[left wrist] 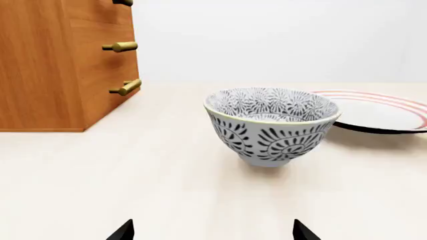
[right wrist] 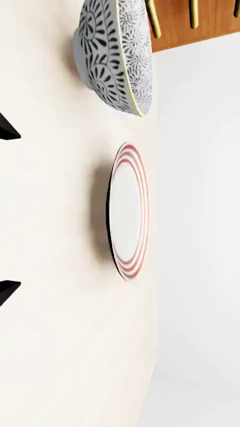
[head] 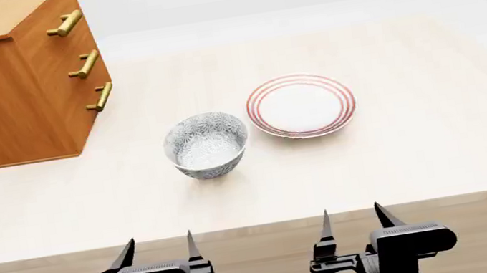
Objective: Open the bottom drawer of the cabinet.
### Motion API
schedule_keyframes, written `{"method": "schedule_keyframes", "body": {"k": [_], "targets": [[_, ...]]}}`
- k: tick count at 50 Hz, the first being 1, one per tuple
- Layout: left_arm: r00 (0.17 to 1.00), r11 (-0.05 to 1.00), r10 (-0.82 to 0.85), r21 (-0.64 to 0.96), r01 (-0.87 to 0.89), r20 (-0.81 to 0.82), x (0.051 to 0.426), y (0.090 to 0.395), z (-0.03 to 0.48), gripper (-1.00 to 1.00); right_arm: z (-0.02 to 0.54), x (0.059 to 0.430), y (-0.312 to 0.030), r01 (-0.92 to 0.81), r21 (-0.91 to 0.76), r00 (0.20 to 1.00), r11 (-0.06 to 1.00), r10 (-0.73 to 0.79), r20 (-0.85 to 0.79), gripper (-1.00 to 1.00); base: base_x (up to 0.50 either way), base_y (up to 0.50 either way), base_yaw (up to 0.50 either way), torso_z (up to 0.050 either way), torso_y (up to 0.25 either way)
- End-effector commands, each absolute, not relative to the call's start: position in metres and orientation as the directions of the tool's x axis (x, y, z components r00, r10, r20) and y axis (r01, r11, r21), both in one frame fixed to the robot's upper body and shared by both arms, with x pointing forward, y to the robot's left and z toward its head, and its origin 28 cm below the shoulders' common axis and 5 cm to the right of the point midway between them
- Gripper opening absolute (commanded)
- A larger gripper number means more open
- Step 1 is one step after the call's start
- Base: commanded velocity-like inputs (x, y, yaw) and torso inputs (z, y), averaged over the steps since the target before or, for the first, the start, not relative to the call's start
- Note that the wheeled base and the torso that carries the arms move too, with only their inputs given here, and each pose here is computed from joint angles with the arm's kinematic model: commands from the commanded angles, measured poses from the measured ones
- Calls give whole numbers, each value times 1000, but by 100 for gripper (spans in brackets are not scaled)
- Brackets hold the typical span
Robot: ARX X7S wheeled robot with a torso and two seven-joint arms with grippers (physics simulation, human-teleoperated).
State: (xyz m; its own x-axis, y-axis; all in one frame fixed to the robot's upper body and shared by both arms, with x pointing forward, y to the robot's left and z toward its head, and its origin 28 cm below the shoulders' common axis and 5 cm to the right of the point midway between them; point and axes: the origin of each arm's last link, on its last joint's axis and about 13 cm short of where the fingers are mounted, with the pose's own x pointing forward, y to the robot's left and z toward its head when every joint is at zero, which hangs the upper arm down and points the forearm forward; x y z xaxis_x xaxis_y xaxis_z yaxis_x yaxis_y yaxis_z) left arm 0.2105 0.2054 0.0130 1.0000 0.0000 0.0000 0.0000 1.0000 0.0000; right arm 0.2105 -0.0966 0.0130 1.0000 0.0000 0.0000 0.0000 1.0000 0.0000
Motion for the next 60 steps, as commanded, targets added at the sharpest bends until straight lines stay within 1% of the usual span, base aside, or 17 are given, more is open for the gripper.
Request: {"method": "schedule_keyframes", "body": {"k": [1,16,19,25,27,29,30,31,33,34,35,36,42,60], "targets": [[1000,1000,0,16,0,-12,212,205,10,100,13,212,-99,23,21,1000,1000,-23,9,100,0,23,0,0,0],[1000,999,3,38,-2,-16,213,206,7,100,12,211,-98,11,16,1000,1000,-11,2,100,6,498,0,0,0],[1000,999,1,40,0,-16,213,206,7,100,11,212,-98,7,29,1000,1000,-7,-5,100,0,5,0,0,0],[1000,999,-1,46,2,-27,213,206,7,100,11,212,-97,22,-4,1000,1000,-23,-15,100,0,0,0,0,0],[999,999,-4,53,7,-52,214,204,19,100,22,213,-95,9,-5,999,1000,-9,-38,100,0,0,0,0,0],[999,996,-15,90,19,-41,221,203,51,100,57,216,-95,0,-89,999,996,-3,-36,100,0,0,0,0,0],[1000,994,-11,109,14,-28,222,203,63,100,70,216,-95,4,-77,1000,997,-5,-13,100,0,0,0,0,0],[999,995,-6,99,2,39,226,204,96,100,99,216,-97,-28,-30,999,999,29,22,100,0,0,0,0,0],[997,996,0,85,-7,79,226,205,123,100,123,212,-98,-22,-38,998,999,24,52,100,0,0,0,0,0],[993,997,-4,80,-5,119,225,206,137,100,131,209,-97,-30,-78,996,996,36,76,100,0,0,0,0,0],[992,996,-5,85,-6,129,224,206,139,100,133,207,-97,-57,-77,993,995,64,95,100,0,0,0,0,0],[992,996,-4,89,-7,128,225,206,139,100,133,206,-97,-77,-68,991,995,84,107,100,78,0,0,0,0],[995,996,2,90,-11,99,227,207,122,100,125,208,-99,-45,-63,996,997,50,79,100,500,0,0,0,0],[997,995,2,96,-9,77,231,207,113,100,122,212,-100,-35,-52,996,998,40,85,100,500,0,0,0,0]]}}
